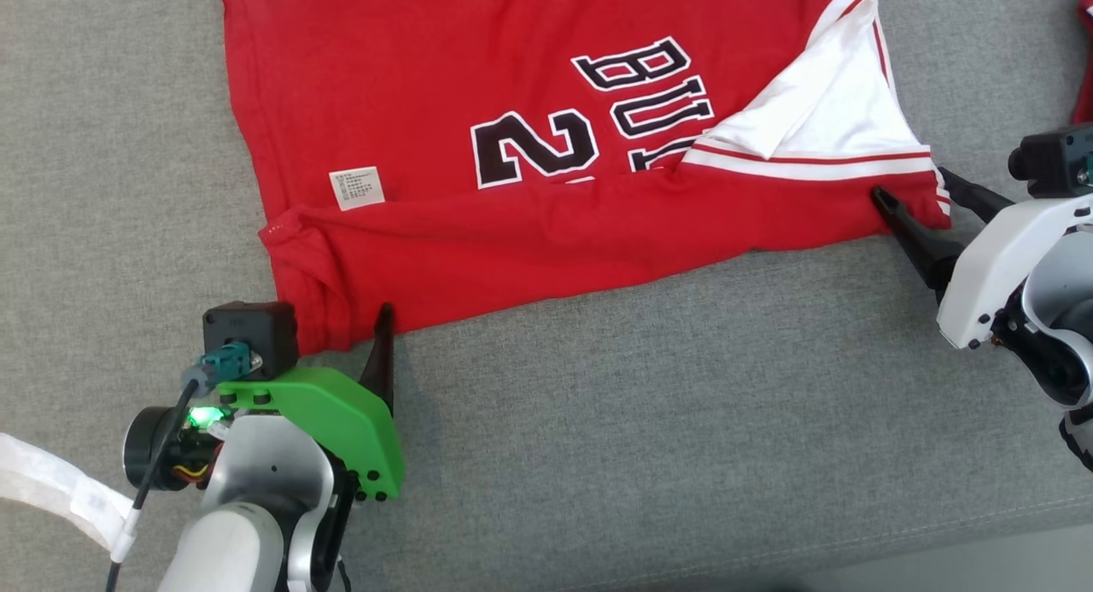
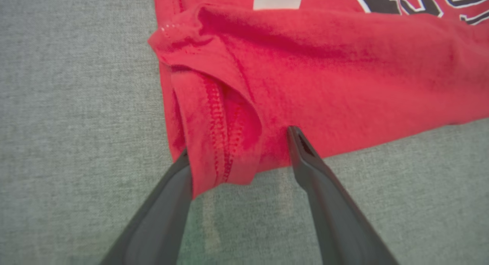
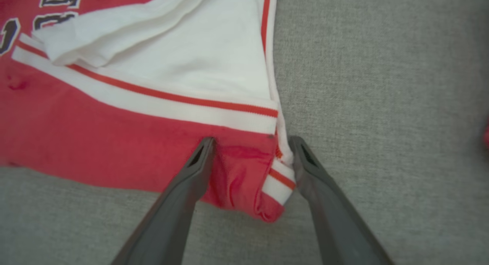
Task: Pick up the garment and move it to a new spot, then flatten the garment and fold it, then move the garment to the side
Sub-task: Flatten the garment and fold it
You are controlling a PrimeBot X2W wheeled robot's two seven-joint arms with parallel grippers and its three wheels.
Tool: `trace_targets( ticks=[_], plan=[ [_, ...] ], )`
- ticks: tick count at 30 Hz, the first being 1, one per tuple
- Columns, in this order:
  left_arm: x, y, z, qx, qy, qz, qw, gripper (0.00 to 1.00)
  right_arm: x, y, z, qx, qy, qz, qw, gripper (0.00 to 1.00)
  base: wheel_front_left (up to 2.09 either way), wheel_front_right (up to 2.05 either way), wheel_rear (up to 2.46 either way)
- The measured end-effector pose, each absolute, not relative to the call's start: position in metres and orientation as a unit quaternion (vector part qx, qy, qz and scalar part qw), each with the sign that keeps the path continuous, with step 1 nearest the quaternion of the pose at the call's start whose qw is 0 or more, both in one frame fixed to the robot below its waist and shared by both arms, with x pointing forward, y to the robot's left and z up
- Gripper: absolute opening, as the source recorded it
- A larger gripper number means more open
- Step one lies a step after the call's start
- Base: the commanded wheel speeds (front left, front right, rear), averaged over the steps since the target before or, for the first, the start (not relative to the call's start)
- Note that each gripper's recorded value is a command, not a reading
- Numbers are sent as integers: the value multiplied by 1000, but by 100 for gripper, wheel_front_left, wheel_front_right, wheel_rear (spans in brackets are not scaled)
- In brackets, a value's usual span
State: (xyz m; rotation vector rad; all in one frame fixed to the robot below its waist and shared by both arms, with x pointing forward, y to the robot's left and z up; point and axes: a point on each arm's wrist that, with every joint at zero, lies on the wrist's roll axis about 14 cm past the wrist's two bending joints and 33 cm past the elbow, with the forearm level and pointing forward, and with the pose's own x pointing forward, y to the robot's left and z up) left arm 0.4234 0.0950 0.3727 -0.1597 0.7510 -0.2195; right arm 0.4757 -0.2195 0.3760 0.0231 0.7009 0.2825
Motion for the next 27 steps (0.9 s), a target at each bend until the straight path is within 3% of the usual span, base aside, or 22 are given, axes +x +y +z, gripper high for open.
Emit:
trace_targets(
  ticks=[4, 5, 6, 7, 8, 12, 19, 27],
  plan=[
    [422, 96, 373, -77, 365, -104, 922, 100, 476, -216, 377, 10, 346, 144, 927, 100, 0, 0, 0],
    [423, 98, 373, -77, 364, -100, 923, 87, 476, -214, 377, 9, 347, 146, 926, 100, 0, 0, 0],
    [426, 100, 374, -77, 360, -96, 925, 42, 476, -213, 377, 10, 348, 148, 926, 84, 0, 0, 0],
    [428, 103, 376, -77, 355, -92, 927, 16, 475, -212, 376, 10, 351, 150, 924, 25, 0, 0, 0],
    [430, 104, 376, -77, 354, -90, 928, 0, 474, -211, 376, 10, 353, 151, 923, 0, 0, 0, 0],
    [427, 107, 379, -84, 359, -105, 923, 0, 471, -211, 378, 18, 360, 151, 921, 0, 0, 0, 0],
    [386, 97, 394, -136, 398, -182, 889, 0, 452, -241, 396, 39, 382, 127, 915, 0, 0, 0, 0],
    [322, 97, 394, -162, 447, -197, 858, 0, 392, -273, 401, 61, 448, 104, 886, 0, 0, 0, 0]
  ],
)
